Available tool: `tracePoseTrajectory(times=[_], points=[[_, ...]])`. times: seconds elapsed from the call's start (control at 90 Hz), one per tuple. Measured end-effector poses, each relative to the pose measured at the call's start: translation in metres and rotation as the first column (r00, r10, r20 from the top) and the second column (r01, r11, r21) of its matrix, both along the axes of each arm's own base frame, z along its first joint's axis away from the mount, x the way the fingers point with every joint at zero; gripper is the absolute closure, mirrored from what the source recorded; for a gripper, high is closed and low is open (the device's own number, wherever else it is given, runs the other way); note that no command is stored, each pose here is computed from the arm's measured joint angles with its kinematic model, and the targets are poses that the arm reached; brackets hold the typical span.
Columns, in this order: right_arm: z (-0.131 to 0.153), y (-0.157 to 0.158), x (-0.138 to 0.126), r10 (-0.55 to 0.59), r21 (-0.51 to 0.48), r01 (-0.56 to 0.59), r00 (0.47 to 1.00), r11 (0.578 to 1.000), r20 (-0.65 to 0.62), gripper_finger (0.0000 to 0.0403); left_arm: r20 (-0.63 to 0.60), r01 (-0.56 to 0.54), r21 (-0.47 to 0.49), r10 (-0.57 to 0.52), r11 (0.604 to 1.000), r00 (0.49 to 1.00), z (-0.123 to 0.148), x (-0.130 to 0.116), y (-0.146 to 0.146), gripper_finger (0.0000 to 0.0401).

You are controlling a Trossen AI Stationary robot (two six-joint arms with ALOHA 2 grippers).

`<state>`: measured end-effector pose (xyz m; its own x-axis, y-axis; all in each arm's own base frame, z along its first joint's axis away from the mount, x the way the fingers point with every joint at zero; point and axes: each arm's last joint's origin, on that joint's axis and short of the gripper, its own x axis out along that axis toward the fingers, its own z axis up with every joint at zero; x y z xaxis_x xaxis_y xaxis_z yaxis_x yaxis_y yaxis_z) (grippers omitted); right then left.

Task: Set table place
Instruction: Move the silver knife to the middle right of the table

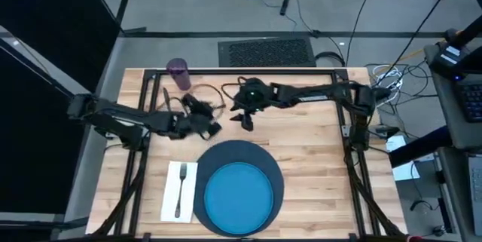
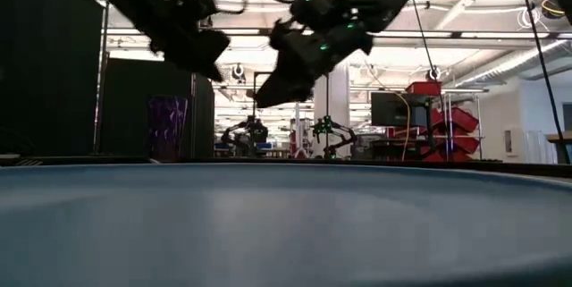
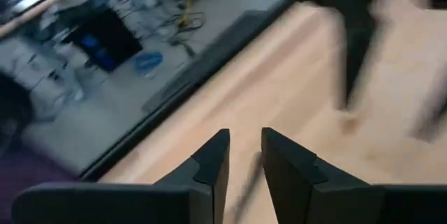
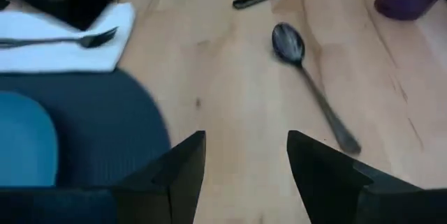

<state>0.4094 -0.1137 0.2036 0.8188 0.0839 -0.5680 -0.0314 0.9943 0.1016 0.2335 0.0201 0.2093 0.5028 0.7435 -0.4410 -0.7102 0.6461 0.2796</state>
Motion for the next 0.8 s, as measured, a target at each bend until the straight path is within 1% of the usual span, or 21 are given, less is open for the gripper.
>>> tracePoseTrajectory(times=[0.078, 0.144, 0.189, 0.244, 0.322, 0.444, 0.533, 0.633, 0.8], points=[[0.002, -0.007, 0.010, -0.003, -0.002, 0.003, 1.000, 1.000, 0.019, 0.0216, 0.047, -0.030, -0.026, 0.031, 0.999, 0.998, -0.003, -0.017, 0.004, 0.0331], [0.002, -0.013, 0.018, 0.001, 0.024, -0.001, 1.000, 1.000, 0.025, 0.0216, 0.085, -0.057, -0.049, 0.061, 0.997, 0.995, -0.006, -0.030, 0.006, 0.0331], [0.001, -0.016, 0.022, 0.007, 0.040, -0.009, 1.000, 0.999, 0.029, 0.0216, 0.116, -0.061, -0.064, 0.069, 0.996, 0.991, -0.006, -0.036, 0.007, 0.0331], [-0.001, -0.021, 0.027, -0.004, 0.050, 0.003, 1.000, 0.999, 0.030, 0.0216, 0.122, -0.057, -0.083, 0.067, 0.995, 0.990, -0.007, -0.042, 0.009, 0.0331], [-0.005, -0.029, 0.034, -0.011, 0.076, 0.009, 1.000, 0.997, 0.024, 0.0216, 0.139, -0.089, -0.096, 0.102, 0.991, 0.985, -0.006, -0.047, 0.015, 0.0331], [-0.017, -0.037, 0.047, -0.029, 0.111, 0.031, 0.999, 0.993, -0.027, 0.0216, 0.081, -0.140, -0.099, 0.148, 0.985, 0.986, -0.010, -0.053, 0.022, 0.0331], [-0.023, -0.041, 0.057, -0.031, 0.117, 0.037, 0.998, 0.992, -0.051, 0.0216, 0.041, -0.166, -0.108, 0.171, 0.980, 0.984, -0.014, -0.056, 0.024, 0.0331], [-0.027, -0.043, 0.066, -0.030, 0.124, 0.038, 0.997, 0.992, -0.066, 0.0216, -0.005, -0.171, -0.101, 0.172, 0.980, 0.985, -0.017, -0.058, 0.025, 0.0331], [-0.043, -0.046, 0.078, -0.052, 0.176, 0.071, 0.993, 0.982, -0.107, 0.0216, -0.057, -0.162, -0.069, 0.158, 0.984, 0.986, -0.017, -0.060, 0.029, 0.0331]])
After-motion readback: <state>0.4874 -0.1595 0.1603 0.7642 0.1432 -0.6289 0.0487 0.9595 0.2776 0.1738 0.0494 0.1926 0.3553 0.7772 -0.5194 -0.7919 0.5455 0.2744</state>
